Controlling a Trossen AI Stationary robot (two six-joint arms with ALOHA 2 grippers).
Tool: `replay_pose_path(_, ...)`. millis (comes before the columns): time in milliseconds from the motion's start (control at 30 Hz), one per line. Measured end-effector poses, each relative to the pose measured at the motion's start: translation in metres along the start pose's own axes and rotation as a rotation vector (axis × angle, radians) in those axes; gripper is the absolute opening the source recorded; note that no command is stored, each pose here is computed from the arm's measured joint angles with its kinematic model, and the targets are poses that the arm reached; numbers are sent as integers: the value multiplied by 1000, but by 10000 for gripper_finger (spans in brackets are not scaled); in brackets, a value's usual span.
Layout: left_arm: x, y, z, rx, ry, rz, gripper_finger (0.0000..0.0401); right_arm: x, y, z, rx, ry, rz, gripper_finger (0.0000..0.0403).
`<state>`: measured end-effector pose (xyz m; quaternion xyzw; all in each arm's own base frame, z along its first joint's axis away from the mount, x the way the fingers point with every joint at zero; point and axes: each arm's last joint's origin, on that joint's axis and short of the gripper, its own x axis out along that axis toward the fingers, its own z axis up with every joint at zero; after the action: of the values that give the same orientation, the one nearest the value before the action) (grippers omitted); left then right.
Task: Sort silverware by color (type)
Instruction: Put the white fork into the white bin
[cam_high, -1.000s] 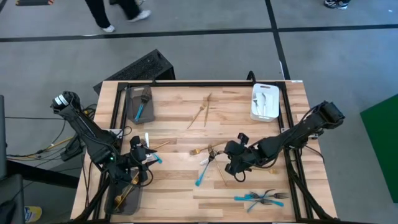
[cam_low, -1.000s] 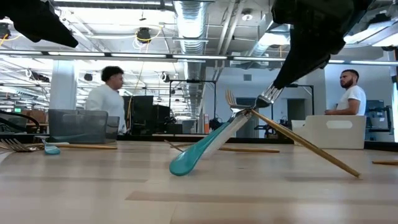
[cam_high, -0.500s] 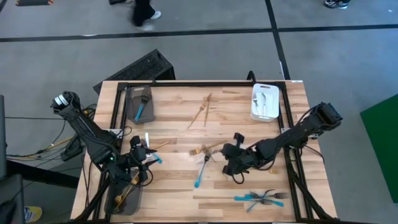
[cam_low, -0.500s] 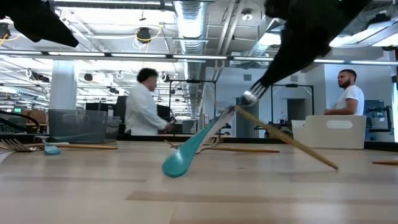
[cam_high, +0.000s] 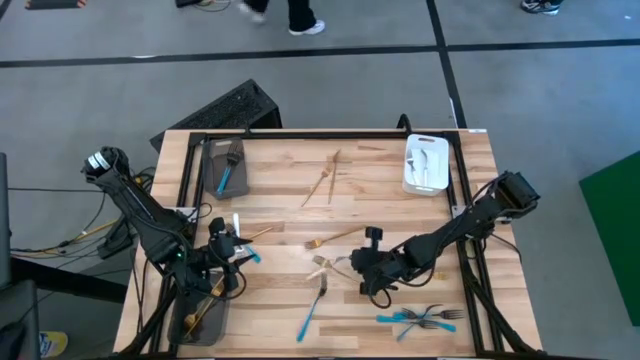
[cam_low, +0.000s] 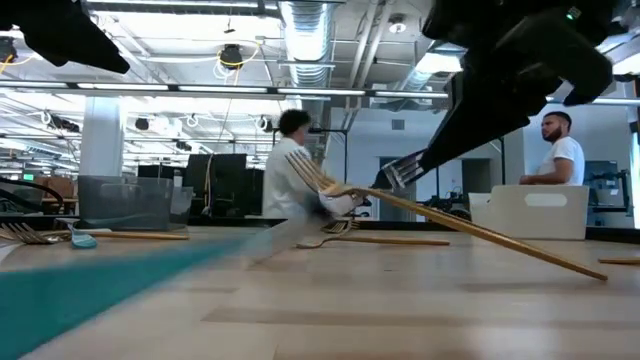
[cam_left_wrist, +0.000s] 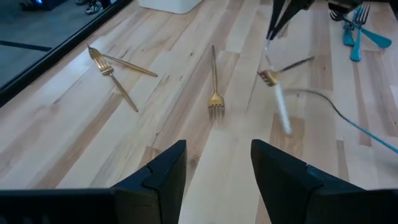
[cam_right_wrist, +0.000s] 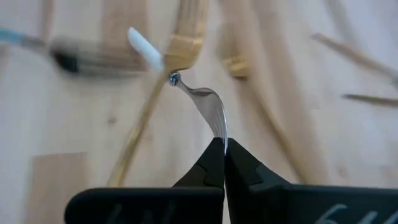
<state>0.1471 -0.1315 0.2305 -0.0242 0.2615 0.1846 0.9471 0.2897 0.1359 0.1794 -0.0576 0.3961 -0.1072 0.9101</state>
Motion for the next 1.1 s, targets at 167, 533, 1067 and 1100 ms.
replay_pose_path(167,0,0,1,0,-18,13,168,-11,-3,4,-33,-63,-87,12)
replay_pose_path(533,0,1,1,7,-36,27,168,-56,-23,6,46,-228,-414,12)
replay_pose_path(1067,0,3,4,19,-142,109,168,-95,-170,-49,694,162,-1005,18)
replay_pose_path(1100,0,3,4,19,-141,109,168,-93,-176,-51,704,215,-1008,19)
